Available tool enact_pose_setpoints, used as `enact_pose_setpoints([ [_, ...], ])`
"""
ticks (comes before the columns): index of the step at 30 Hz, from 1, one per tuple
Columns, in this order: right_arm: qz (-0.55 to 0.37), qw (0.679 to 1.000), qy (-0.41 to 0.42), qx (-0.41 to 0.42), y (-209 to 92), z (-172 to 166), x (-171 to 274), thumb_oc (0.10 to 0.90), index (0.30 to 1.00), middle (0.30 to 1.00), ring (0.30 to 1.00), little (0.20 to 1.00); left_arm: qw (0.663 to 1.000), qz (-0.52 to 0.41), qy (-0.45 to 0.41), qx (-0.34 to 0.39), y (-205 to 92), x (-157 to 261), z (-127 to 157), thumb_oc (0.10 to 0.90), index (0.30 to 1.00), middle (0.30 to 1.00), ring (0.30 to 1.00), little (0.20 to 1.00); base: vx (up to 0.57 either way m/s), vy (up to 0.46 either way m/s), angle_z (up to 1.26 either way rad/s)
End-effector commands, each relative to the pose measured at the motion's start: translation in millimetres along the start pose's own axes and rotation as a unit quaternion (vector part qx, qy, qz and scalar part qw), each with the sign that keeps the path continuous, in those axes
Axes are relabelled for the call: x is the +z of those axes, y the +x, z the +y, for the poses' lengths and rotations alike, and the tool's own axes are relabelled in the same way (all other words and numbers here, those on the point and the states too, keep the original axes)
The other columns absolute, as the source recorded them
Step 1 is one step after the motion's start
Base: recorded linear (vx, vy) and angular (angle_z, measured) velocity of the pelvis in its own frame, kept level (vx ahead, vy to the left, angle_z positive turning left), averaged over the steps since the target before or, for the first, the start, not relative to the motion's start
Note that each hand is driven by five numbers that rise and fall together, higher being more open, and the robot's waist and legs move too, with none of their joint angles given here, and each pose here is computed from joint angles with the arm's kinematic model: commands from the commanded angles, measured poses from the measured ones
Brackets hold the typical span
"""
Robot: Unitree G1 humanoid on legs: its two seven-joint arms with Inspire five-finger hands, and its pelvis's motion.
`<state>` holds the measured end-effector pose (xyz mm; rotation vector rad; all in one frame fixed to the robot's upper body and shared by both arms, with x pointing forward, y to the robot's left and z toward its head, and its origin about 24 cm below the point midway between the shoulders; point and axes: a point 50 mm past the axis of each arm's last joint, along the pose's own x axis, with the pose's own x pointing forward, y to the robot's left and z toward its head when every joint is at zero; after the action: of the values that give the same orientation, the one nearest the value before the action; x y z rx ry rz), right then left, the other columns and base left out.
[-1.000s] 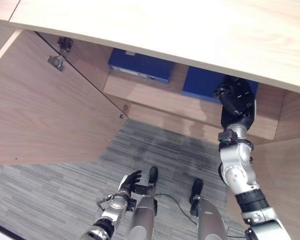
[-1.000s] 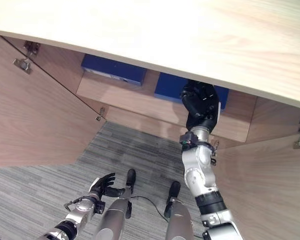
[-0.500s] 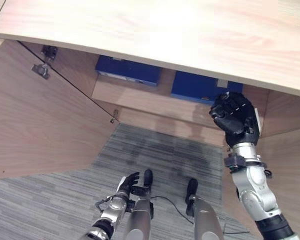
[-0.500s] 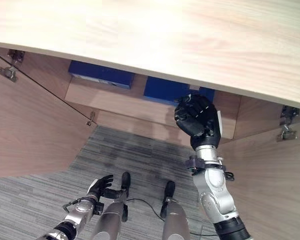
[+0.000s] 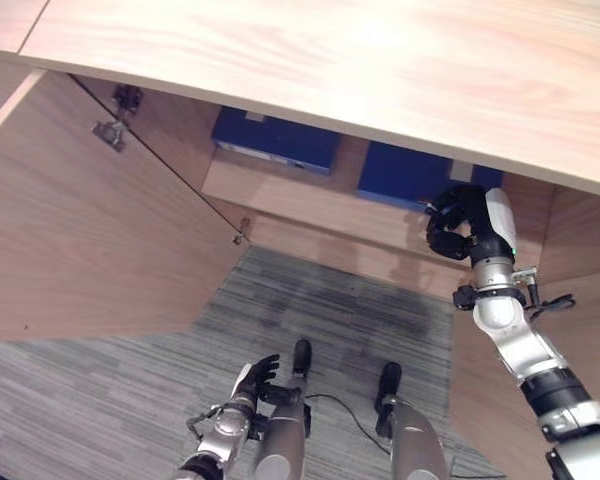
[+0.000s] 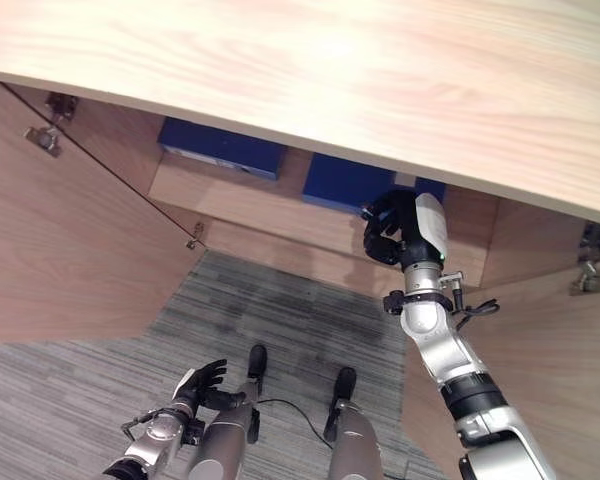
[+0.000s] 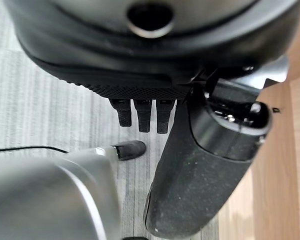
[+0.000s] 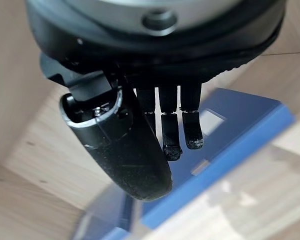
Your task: Put the empty folder in the office cabinet
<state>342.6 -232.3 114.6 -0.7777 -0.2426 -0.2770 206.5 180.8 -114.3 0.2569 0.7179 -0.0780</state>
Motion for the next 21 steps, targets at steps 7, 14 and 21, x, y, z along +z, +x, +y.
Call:
enact_pose_setpoints([
  [7, -0.005, 0.994, 0.013, -0.108, 48, -46, 19, 0.4, 0.3, 0.3, 0.3, 0.3, 0.999, -0.016, 0.047, -0.015, -6, -7, 3, 0.8, 0.9, 0.9, 0.9, 0.9, -0.02, -0.005, 0.14],
  [14, 0.053, 0.993, -0.005, -0.108, 55, -50, 2, 0.4, 0.3, 0.3, 0.3, 0.3, 0.998, -0.012, 0.058, -0.02, -9, -13, 3, 0.8, 0.9, 0.9, 0.9, 0.9, -0.01, -0.01, 0.13],
  [21, 0.112, 0.987, 0.0, -0.118, 65, -60, -8, 0.4, 0.3, 0.3, 0.3, 0.3, 0.997, -0.027, 0.058, -0.034, -11, -11, -2, 0.8, 0.9, 0.9, 0.9, 0.9, -0.01, -0.009, 0.08],
])
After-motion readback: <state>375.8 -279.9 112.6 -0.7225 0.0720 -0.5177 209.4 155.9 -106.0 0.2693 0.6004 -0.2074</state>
